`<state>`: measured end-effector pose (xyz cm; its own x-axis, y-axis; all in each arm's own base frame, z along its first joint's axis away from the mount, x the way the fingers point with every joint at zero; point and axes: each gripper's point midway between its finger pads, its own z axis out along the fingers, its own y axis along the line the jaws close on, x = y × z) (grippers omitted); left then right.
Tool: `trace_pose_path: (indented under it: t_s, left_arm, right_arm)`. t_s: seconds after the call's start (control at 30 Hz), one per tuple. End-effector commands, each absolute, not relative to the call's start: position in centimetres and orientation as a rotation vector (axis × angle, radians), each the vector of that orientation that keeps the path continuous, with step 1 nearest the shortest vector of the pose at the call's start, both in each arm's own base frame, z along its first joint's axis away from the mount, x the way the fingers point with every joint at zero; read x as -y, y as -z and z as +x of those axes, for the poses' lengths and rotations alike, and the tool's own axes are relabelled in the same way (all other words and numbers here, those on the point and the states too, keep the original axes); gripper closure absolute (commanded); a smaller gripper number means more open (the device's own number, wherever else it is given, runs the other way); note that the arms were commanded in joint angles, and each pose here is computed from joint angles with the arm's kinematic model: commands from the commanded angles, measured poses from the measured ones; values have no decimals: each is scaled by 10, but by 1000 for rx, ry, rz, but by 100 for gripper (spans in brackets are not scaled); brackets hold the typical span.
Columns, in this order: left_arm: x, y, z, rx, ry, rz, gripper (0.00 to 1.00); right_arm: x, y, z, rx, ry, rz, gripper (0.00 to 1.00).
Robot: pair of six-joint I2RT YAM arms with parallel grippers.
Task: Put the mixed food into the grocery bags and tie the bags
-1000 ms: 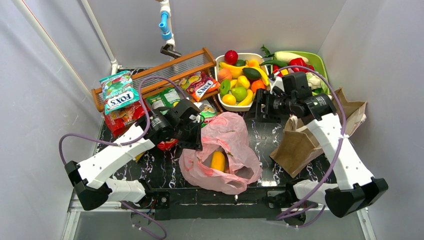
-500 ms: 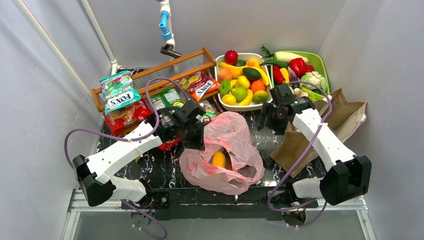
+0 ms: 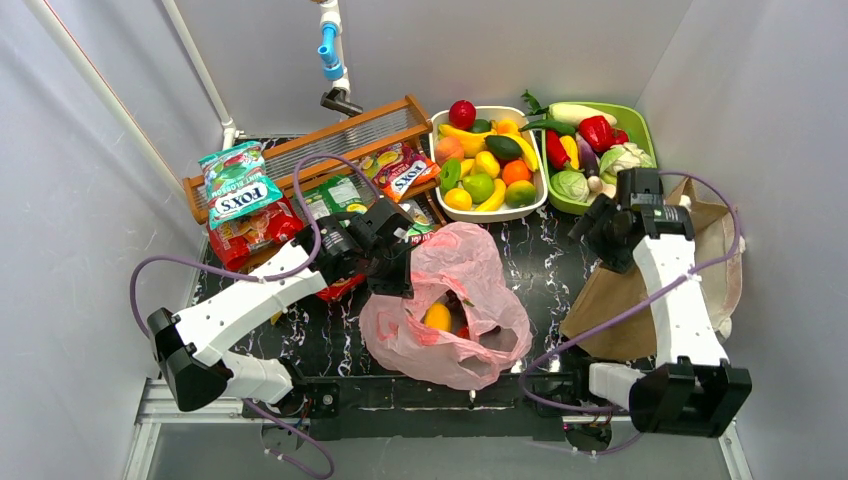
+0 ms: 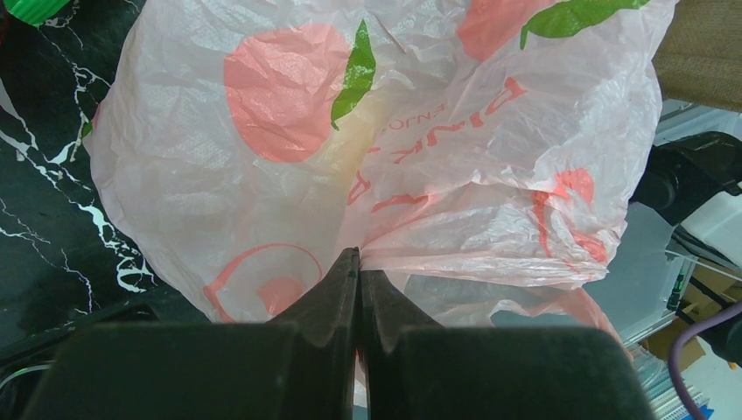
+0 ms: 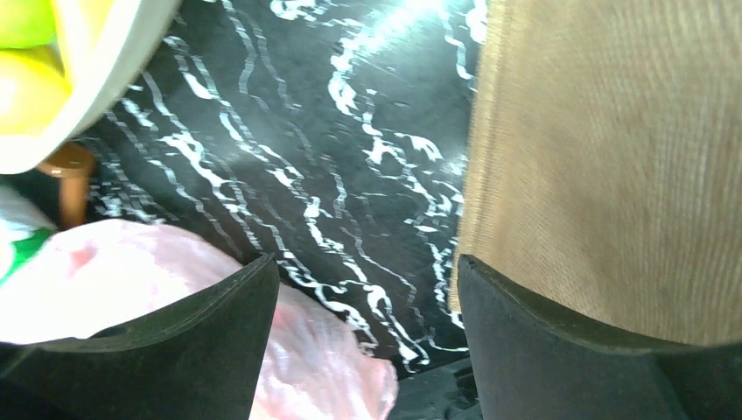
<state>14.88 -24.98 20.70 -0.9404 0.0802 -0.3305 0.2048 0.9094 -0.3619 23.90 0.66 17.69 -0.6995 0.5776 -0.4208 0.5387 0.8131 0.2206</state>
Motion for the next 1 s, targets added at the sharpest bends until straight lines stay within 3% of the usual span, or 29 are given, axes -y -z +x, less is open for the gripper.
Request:
trace_pose_path:
  t_s: [0.0, 0.6, 0.97]
  left_arm:
    - [250, -202, 149, -2772, 555, 227, 100]
    - [248, -198, 148, -2785, 537, 215, 100]
    - [258, -187, 158, -2817, 479, 296, 100]
  right_arm:
    - [-31, -207, 288, -2458, -330, 787, 18]
    - [-13, -217, 422, -2433, -260, 827, 18]
    - [43, -191, 455, -2376, -123, 1072, 25]
